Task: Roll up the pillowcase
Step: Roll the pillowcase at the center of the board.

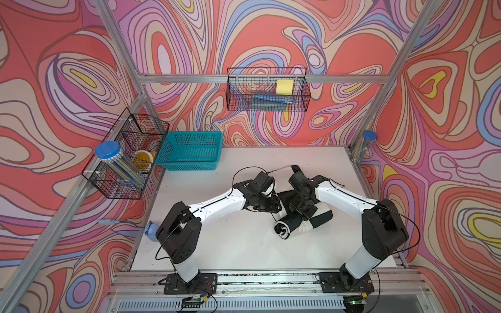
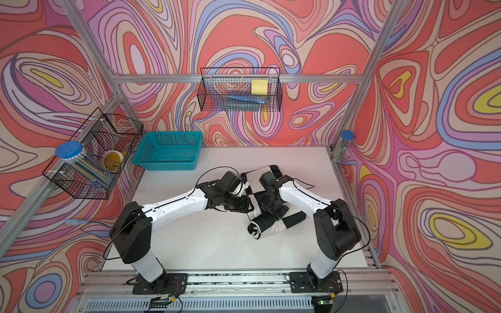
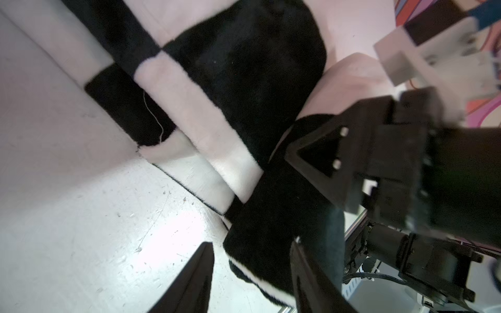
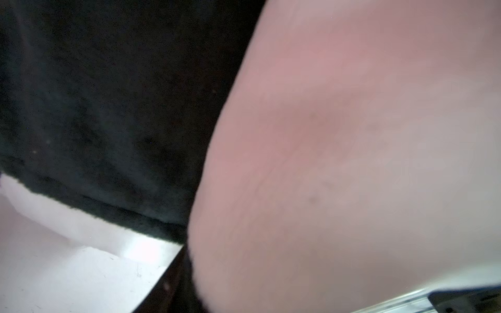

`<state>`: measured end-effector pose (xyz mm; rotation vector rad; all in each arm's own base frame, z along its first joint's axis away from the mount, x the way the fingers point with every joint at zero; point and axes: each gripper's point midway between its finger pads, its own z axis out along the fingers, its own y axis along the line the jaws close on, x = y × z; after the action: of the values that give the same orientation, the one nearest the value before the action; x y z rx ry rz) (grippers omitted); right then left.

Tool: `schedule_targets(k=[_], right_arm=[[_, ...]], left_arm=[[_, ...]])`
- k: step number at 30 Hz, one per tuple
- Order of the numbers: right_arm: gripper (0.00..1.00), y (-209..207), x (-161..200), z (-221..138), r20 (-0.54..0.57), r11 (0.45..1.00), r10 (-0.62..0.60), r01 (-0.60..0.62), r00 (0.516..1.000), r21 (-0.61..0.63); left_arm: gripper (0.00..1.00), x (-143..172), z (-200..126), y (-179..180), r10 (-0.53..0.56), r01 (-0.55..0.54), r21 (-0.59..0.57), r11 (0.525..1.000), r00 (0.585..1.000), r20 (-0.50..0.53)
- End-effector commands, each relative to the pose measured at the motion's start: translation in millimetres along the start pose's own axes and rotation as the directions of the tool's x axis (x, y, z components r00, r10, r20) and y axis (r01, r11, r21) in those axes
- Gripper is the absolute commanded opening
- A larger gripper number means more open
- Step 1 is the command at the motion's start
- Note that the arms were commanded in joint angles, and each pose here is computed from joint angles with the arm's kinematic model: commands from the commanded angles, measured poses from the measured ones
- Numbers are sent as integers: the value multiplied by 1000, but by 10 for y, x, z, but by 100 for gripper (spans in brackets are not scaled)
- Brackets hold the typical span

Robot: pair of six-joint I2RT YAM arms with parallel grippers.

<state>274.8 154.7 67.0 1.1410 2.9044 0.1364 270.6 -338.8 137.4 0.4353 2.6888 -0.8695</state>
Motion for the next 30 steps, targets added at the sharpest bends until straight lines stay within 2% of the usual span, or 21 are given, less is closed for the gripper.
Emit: schedule_targets(k=[1,3,7,9,11,15,22,30], right_arm=[[53,219,-200,-8,42,998,-3,6,999,-66],[54,322,-279,22,39,994,23,-18,999,-108],[54,515,-308,210,9,991,22,-20,1000,-133],[54,585,-296,303,-11,988,31,-32,999,-154],[53,644,-305,339,-13,980,50,-51,999,-191],[53,664,-322,384,-13,980,49,-50,999,-194],[53,610,-317,444,-22,969,93,-96,995,-229],[52,637,-363,385,-19,960,105,-107,994,-258]], left_arm=[[52,85,-169,18,56,-56,-13,998,998,3],[49,118,-182,-68,75,-75,31,997,997,-6],[30,171,-59,-261,102,-98,110,989,994,-37],[16,130,32,-330,85,-79,138,987,996,-36],[9,63,104,-352,59,-53,146,988,998,-33],[7,-100,174,-424,31,-31,153,988,1000,-3],[6,-209,243,-432,20,-23,120,992,999,29],[0,83,674,-95,-19,20,12,1000,996,-89]])
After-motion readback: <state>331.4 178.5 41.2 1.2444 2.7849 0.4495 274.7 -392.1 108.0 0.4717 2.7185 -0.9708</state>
